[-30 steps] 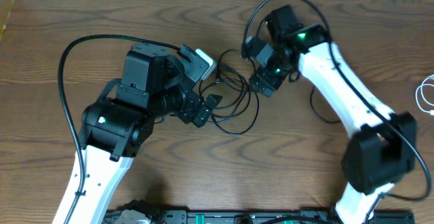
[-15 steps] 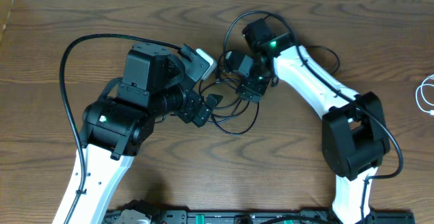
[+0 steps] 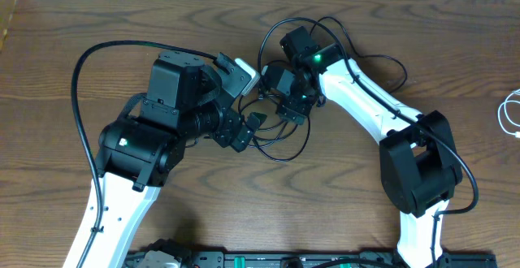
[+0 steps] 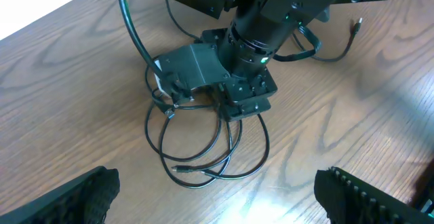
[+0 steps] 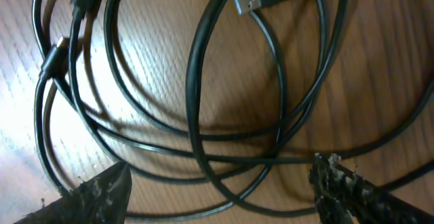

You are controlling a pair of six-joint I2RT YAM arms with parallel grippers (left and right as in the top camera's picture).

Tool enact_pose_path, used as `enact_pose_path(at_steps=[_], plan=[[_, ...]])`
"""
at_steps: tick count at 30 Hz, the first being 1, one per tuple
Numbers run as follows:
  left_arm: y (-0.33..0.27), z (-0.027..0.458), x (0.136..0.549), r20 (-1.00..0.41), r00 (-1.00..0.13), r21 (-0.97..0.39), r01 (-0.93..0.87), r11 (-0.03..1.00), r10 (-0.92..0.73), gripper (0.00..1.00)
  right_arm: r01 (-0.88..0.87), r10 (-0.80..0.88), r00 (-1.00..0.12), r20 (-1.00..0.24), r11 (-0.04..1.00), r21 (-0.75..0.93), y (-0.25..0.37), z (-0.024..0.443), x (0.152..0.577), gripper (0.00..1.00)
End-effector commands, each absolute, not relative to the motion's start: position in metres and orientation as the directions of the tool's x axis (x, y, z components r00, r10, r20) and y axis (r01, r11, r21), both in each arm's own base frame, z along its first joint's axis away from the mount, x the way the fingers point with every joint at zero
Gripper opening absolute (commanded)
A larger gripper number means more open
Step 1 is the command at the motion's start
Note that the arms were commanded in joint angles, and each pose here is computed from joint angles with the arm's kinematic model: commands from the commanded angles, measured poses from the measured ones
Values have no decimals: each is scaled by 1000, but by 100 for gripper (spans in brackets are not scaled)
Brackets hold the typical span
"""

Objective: Untangle cables

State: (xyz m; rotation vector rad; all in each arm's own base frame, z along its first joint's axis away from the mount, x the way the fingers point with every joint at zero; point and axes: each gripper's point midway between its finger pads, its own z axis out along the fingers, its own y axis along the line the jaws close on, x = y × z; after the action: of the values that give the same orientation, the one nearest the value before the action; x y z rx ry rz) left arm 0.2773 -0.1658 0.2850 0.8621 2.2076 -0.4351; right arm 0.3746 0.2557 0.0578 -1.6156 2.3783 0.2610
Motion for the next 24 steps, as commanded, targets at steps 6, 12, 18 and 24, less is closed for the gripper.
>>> enact_pose_path(at_steps=[6,12,18,24], plan=[[-167,282,277,-719,-531,-66,694,717,448,97,-934,-876,-349,-334,356,42,262,35,366,77],[-167,282,276,-719,-531,-66,694,717,448,97,-934,-874,-345,-341,355,35,261,23,365,34],[-167,281,275,-715,-535,-68,694,717,450,97,-858,-816,-464,-344,511,-57,254,31,391,1],[-164,277,272,-698,-552,-71,688,722,457,97,-763,-778,-497,-385,603,-232,241,79,419,1]])
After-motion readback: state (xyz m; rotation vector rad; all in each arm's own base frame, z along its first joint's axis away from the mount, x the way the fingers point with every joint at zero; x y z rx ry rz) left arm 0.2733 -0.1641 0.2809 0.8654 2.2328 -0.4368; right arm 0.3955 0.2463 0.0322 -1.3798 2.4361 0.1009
